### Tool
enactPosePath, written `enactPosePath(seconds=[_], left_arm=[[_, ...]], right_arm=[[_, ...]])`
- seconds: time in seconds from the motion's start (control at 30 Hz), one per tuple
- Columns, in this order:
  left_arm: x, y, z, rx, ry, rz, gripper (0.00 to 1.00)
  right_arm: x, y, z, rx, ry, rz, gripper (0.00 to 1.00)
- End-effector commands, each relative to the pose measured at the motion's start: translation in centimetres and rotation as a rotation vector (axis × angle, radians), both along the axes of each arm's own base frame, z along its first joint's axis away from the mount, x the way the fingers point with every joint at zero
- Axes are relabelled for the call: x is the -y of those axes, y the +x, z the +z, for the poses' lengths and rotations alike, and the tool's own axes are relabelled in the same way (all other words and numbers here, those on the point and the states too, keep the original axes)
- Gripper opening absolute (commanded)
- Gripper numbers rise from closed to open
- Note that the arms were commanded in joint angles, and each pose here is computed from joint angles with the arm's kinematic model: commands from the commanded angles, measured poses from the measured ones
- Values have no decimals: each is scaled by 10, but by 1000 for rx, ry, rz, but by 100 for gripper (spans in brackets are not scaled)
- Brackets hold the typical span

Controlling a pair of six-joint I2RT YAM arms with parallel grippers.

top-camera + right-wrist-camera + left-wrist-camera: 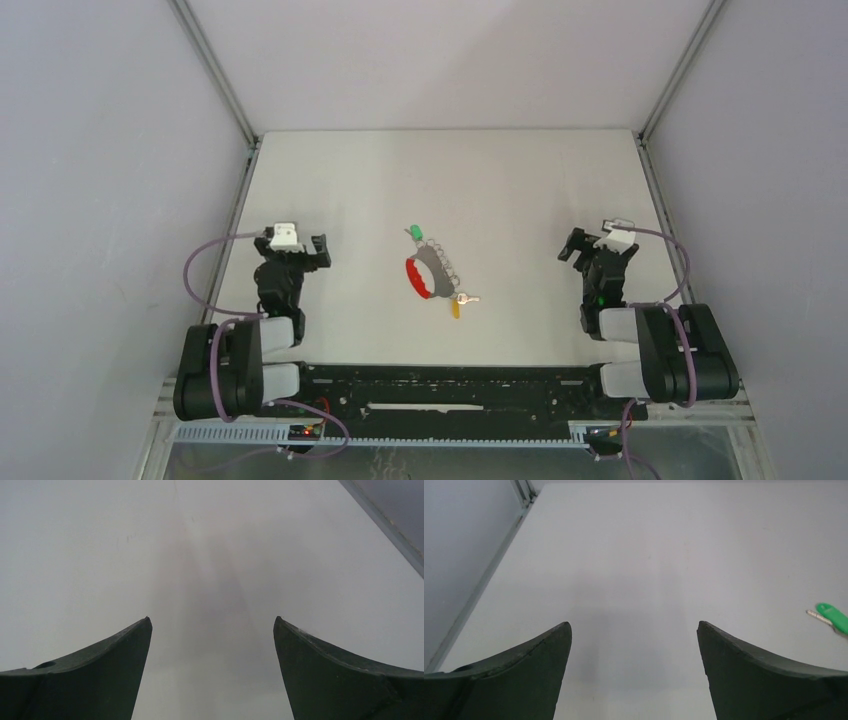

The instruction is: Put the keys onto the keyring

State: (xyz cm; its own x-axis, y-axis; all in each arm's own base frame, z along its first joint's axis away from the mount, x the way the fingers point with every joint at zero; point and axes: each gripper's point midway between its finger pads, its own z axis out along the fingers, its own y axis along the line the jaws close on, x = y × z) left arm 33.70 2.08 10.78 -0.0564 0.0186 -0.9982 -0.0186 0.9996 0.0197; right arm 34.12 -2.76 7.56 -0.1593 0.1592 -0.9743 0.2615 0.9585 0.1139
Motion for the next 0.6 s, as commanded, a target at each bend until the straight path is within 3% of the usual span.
enactPosePath(seconds=[0.0,0.57], left_arm=[[-9,18,28,62,1,41,100],[-10,17,29,69,1,44,100]], right_arm=[[4,21,28,76,-1,-3,100],[3,20,31,87,-10,-6,100]])
